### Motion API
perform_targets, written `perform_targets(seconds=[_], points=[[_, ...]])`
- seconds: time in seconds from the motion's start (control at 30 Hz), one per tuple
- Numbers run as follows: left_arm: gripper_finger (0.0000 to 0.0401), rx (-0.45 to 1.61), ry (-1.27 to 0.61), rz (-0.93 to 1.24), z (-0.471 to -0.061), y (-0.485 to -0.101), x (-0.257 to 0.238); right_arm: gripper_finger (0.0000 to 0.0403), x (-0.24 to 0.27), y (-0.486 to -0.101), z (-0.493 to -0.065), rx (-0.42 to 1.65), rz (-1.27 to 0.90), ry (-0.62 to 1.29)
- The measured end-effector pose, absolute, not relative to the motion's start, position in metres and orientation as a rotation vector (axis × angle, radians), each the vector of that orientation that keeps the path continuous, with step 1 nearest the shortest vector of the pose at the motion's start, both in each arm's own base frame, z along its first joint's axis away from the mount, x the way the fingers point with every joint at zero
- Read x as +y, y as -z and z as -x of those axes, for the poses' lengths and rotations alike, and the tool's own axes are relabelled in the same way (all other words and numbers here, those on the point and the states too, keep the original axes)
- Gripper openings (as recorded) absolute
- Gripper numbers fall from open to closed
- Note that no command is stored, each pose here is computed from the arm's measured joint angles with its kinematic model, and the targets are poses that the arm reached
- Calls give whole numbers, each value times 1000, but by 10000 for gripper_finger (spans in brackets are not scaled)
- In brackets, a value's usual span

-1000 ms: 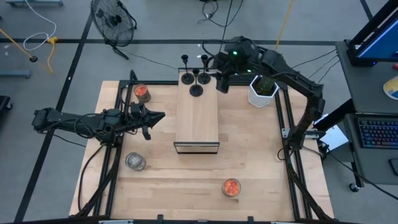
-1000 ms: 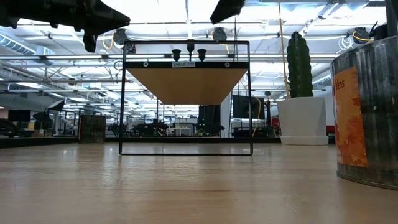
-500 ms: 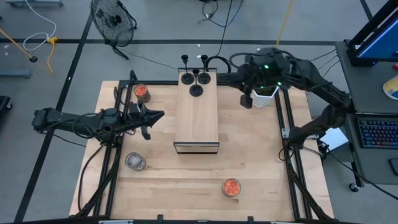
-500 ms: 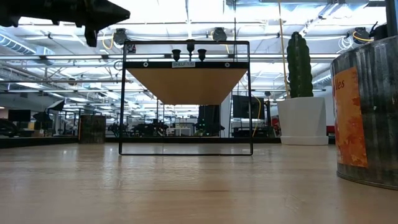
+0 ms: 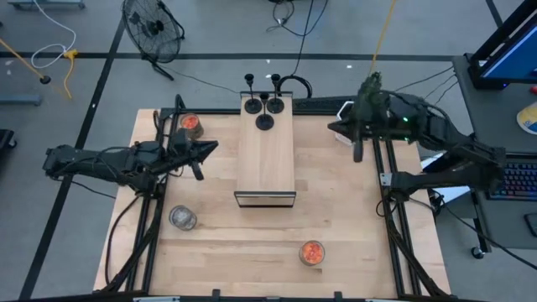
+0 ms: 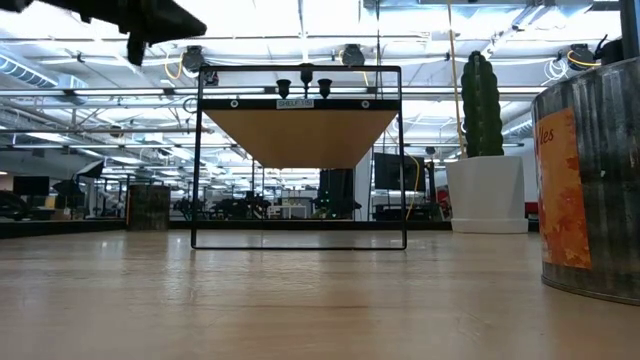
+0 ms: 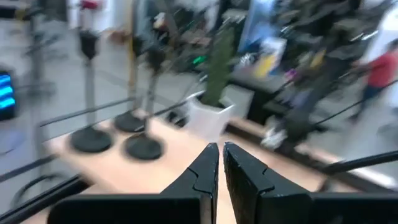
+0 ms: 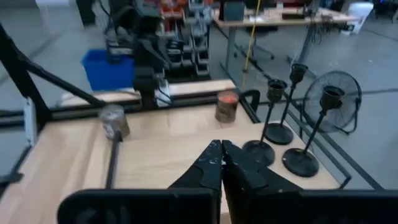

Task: Pick & Place candle stick holders
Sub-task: Put the top orange scented candle on the shelf

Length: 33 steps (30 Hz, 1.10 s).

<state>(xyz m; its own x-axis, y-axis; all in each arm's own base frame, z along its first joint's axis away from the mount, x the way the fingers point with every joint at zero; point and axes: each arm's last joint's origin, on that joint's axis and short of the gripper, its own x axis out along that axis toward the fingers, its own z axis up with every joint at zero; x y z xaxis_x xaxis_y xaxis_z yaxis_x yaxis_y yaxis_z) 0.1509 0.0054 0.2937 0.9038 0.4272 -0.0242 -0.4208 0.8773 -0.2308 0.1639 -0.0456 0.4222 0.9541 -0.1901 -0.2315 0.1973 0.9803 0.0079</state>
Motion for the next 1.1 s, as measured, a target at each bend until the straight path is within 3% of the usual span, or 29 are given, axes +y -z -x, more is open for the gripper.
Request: perform_targets(seconds=[0.5,0.77,1.1], points=[[31,335,-708,176,-158,-344,32,0,-36,-372,-130,34,-102,207],[31,604,-802,214,-172,-340,61,0,-31,-360,-115,-28,-130,205],[31,874,-960,460,-174,-309,123,0,-29,-357,-106,-56,-156,202]])
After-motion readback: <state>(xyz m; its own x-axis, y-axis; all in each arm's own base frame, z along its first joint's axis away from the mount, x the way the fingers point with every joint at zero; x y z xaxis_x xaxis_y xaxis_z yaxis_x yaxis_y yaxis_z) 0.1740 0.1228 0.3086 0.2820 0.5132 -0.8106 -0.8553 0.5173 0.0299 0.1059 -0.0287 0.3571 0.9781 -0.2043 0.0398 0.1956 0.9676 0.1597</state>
